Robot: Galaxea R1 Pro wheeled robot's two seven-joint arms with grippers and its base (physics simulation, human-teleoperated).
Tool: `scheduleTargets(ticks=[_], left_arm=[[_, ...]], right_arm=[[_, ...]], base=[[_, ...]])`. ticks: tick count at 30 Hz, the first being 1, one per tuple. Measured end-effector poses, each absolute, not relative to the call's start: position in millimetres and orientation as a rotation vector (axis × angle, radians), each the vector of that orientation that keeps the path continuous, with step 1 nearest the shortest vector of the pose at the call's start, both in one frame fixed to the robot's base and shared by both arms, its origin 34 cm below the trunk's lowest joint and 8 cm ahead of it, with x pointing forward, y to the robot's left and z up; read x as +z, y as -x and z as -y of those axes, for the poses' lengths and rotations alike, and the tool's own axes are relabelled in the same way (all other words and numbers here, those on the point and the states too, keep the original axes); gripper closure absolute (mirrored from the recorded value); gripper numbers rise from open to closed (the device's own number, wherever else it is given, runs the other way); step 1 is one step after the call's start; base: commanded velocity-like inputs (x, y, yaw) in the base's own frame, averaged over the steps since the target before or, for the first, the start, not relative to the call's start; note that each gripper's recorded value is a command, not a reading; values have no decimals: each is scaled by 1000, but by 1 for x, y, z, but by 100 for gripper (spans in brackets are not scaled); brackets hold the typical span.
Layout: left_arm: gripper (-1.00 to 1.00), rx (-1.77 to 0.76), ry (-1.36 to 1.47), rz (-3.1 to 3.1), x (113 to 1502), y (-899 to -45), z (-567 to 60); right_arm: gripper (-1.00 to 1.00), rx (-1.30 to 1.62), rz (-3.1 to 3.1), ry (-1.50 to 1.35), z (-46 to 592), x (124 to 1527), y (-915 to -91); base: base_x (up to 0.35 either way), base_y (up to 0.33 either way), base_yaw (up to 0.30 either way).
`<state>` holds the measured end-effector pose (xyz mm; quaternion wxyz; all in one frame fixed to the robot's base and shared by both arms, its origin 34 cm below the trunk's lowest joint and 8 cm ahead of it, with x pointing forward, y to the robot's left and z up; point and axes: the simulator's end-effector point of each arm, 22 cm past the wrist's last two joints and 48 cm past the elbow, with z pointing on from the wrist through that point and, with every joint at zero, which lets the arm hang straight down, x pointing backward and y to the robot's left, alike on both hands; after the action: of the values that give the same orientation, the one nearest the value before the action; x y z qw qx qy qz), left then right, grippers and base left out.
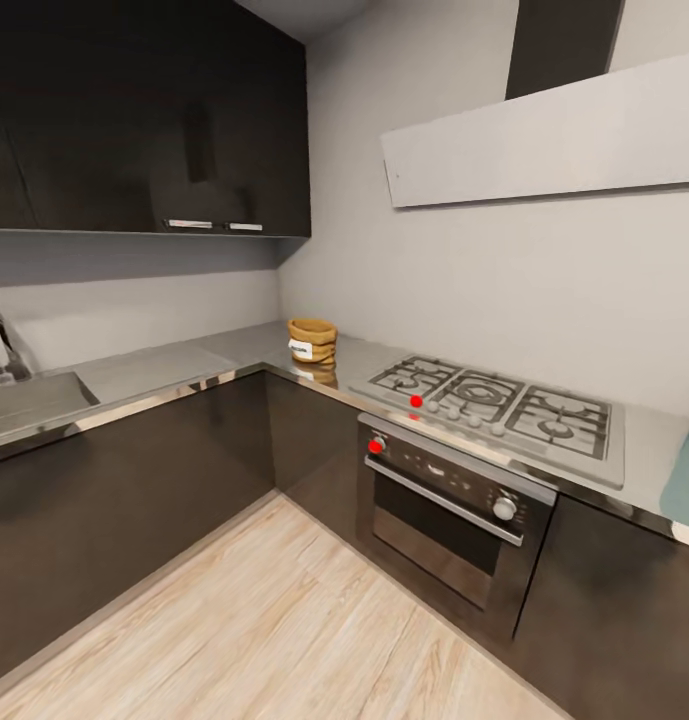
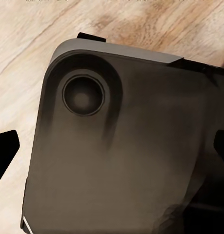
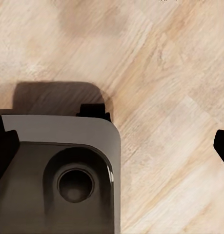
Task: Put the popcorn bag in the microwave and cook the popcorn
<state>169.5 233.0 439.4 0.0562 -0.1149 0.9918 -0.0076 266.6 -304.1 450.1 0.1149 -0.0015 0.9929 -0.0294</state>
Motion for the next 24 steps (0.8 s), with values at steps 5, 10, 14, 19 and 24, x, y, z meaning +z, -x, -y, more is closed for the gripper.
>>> scheduleTargets(ticks=[5,10,14,19,24], left_arm=[[-100,-24,355,-3014,439,-168,-233],[-100,-25,357,-3018,439,-167,-233],[-100,-25,358,-3019,439,-167,-232],[-100,-25,356,-3019,439,-167,-232],[-100,-30,355,-3018,439,-167,-232]], right_arm=[[-100,-83,-2909,6,303,450,-267],[-100,-83,-2909,6,303,450,-267],[-100,-80,-2910,8,302,450,-266],[-100,-74,-2911,55,300,450,-266],[-100,-69,-2912,64,299,450,-266]], base=[[289,0,0],[323,0,0],[324,0,0],[325,0,0],[325,0,11]])
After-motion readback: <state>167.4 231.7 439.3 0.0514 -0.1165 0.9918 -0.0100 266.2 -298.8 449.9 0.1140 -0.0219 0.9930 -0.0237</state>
